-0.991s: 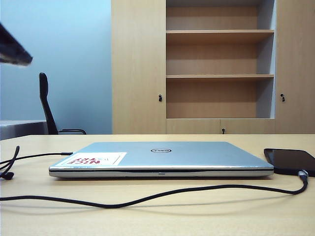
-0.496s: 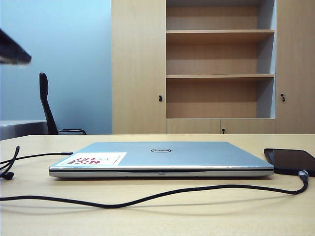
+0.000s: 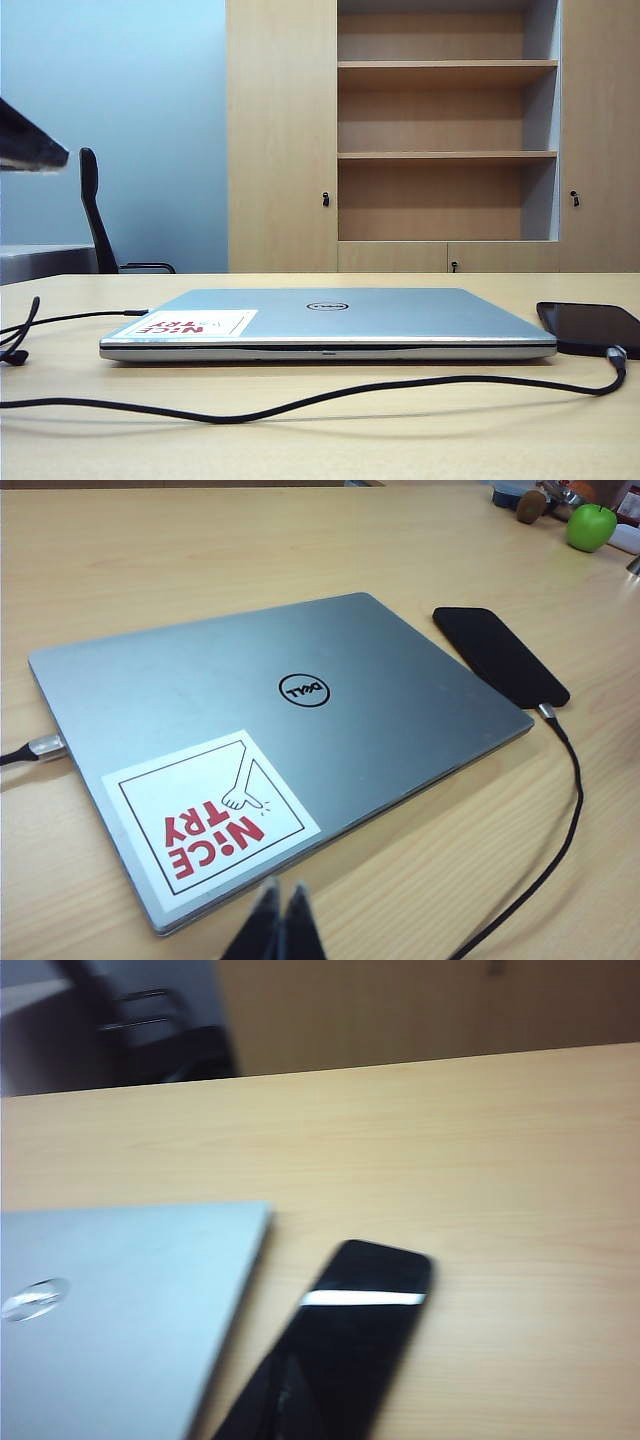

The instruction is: Pick up the charging cable and the phone, plug the charging cable into the charging port on the phone, and finally place them back on the table.

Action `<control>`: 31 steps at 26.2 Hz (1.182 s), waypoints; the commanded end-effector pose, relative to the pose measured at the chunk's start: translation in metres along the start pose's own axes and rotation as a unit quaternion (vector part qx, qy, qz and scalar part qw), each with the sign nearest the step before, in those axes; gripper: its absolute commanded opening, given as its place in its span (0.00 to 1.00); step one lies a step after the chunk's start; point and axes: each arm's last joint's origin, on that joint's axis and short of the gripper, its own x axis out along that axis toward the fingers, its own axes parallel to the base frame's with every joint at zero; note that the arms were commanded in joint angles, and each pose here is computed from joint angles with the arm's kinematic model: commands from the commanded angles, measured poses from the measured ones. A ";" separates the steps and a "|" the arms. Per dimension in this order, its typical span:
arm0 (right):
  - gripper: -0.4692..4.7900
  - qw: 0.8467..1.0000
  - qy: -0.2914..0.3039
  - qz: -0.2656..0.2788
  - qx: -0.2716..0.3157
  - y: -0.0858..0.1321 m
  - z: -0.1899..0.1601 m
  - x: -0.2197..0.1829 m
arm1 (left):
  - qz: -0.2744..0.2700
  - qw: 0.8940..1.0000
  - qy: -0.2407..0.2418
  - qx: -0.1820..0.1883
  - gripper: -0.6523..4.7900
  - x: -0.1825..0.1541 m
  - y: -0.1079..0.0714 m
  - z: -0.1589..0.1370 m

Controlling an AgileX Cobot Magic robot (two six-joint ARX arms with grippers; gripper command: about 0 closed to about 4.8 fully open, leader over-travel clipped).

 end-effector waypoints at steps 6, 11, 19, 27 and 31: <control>0.08 0.996 -0.082 -0.008 -0.027 0.001 0.011 -0.001 | -0.005 1.000 -0.020 0.003 0.11 0.003 0.001 -0.007; 0.08 0.997 -0.068 -0.009 -0.034 -0.001 0.001 0.004 | -0.005 1.000 -0.020 0.003 0.11 0.004 0.002 -0.010; 0.08 0.998 -0.052 -0.011 -0.034 -0.004 -0.022 0.013 | -0.005 1.000 -0.019 0.003 0.11 0.005 0.002 -0.013; 0.08 0.998 -0.042 -0.016 -0.036 -0.006 -0.038 0.017 | -0.003 1.000 -0.003 0.001 0.11 0.008 0.005 -0.030; 0.11 0.999 -0.040 -0.015 -0.034 -0.006 -0.038 0.017 | -0.002 1.000 0.000 0.000 0.11 0.009 0.006 -0.036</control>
